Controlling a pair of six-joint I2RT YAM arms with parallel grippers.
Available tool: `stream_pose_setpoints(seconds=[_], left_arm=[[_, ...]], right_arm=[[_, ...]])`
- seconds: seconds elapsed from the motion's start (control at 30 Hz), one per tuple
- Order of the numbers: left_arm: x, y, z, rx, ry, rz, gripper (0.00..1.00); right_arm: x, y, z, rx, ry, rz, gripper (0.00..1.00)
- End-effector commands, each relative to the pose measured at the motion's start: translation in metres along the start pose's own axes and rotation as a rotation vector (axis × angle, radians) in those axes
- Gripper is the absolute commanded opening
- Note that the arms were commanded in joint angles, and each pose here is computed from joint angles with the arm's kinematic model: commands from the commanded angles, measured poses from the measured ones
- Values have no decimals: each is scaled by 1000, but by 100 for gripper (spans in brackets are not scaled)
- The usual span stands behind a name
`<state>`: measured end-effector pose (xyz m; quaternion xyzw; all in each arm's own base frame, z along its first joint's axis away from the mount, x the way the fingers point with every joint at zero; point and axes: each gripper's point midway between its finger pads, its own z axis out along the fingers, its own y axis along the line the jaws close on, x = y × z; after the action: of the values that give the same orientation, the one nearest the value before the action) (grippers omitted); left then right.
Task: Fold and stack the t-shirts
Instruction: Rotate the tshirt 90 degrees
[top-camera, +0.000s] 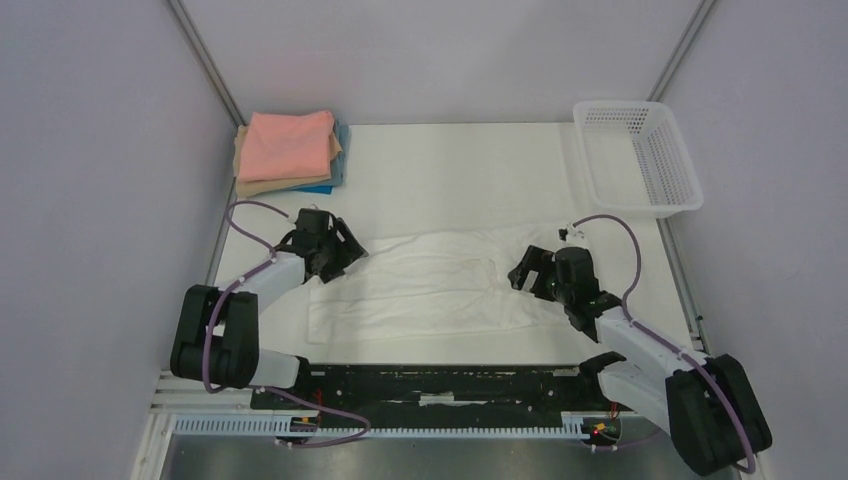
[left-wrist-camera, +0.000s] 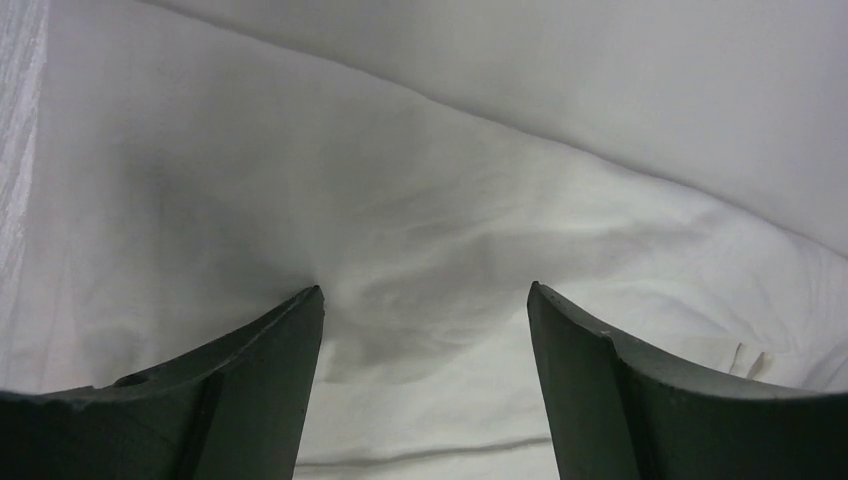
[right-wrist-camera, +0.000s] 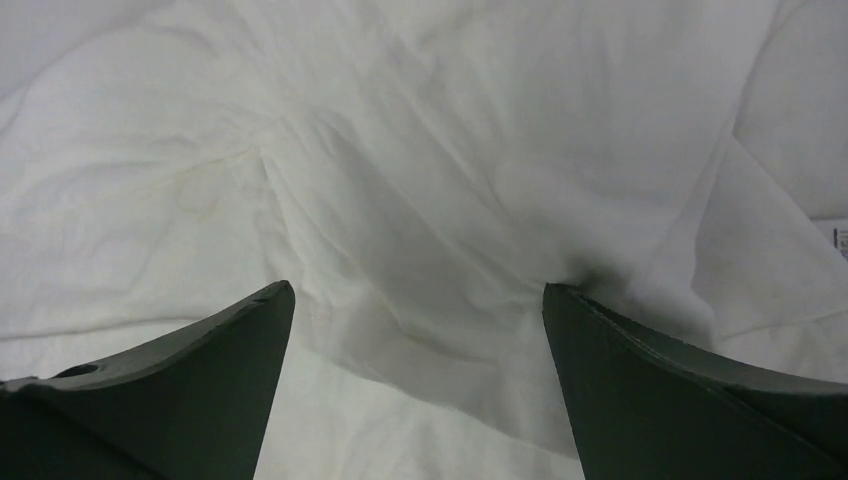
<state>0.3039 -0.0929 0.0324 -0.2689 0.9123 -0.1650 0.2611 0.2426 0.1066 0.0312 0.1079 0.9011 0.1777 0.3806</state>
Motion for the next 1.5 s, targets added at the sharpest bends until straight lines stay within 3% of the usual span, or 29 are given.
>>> stream_pose_setpoints(seconds=[0.0, 0.17, 0.33, 0.53, 0.7, 1.03, 1.27, 1.33, 1.47], left_arm=[[19, 5, 4, 1, 21, 30, 81], [55, -3, -1, 22, 56, 1, 81], [74, -30, -15, 101, -1, -21, 81], [94, -35, -38, 157, -43, -121, 80], [115, -46, -47, 209, -38, -68, 81], [175, -71, -51, 230, 99, 100, 80], [169, -92, -93, 270, -3, 221, 80], [168, -99, -101, 302, -6, 257, 81], [153, -82, -109, 214, -49, 320, 86]], right_arm=[[-28, -8, 28, 86, -83, 109, 98], [-79, 16, 74, 52, -131, 132, 98], [-138, 47, 149, 15, -129, 23, 98], [-195, 83, 229, -106, -134, -22, 98], [-181, 135, 272, -388, -94, 86, 98], [-206, 150, 329, -351, -144, 46, 98], [-253, 189, 294, -389, -215, -144, 98], [-273, 207, 267, -411, -266, -211, 98], [-295, 240, 200, -403, -344, -387, 98]])
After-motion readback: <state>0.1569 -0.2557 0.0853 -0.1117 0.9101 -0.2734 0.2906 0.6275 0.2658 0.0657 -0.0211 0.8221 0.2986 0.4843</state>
